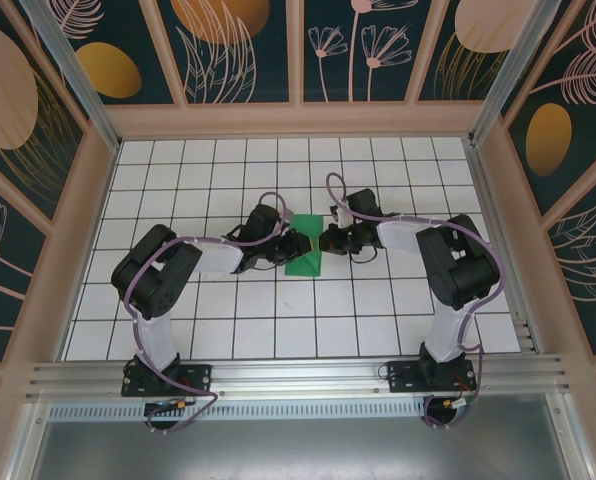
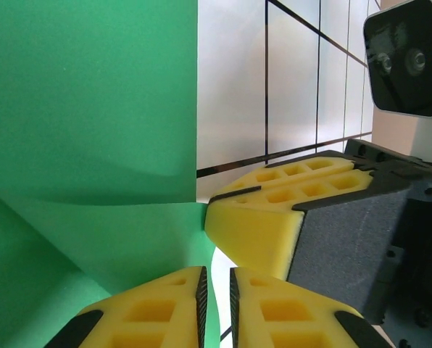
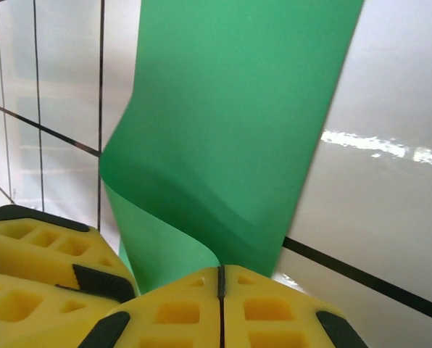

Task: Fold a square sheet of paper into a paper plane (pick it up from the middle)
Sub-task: Fold the triangle a second time at the center of the table.

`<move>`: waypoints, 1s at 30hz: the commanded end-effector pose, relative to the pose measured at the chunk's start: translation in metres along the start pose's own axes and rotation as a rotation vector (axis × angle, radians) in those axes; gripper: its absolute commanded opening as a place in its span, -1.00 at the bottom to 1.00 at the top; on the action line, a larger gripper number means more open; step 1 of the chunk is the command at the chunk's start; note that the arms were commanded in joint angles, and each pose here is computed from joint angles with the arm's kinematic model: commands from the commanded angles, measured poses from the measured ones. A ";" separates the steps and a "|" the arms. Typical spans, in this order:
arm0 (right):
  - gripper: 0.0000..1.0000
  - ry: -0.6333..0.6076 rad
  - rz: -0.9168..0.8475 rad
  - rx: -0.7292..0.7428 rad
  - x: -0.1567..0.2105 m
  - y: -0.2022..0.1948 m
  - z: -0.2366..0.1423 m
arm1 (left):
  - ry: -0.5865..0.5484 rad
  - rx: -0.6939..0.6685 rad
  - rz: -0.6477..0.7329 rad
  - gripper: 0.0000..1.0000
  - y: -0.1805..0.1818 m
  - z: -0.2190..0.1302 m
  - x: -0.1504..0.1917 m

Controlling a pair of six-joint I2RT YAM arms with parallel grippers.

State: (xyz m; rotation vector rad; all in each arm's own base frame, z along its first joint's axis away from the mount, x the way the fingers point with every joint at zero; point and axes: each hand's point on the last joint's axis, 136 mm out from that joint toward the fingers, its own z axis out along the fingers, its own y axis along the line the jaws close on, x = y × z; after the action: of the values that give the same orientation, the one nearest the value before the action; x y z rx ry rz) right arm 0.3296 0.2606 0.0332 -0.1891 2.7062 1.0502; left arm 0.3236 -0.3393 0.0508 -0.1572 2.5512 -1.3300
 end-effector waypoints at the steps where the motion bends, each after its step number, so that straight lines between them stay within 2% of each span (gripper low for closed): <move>1: -0.83 -0.007 -0.015 0.035 -0.005 -0.005 0.002 | 0.007 0.031 0.034 -0.62 -0.009 0.006 -0.003; 30: -0.81 -0.017 -0.021 0.061 -0.016 -0.011 0.009 | 0.038 -0.015 0.024 -0.62 0.008 0.019 0.000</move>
State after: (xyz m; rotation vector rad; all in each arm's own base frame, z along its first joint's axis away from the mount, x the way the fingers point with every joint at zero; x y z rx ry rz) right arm 0.3432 0.2581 0.0245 -0.1714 2.7170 0.9762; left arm 0.3289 -0.3455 0.0384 -0.1448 2.5738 -1.3249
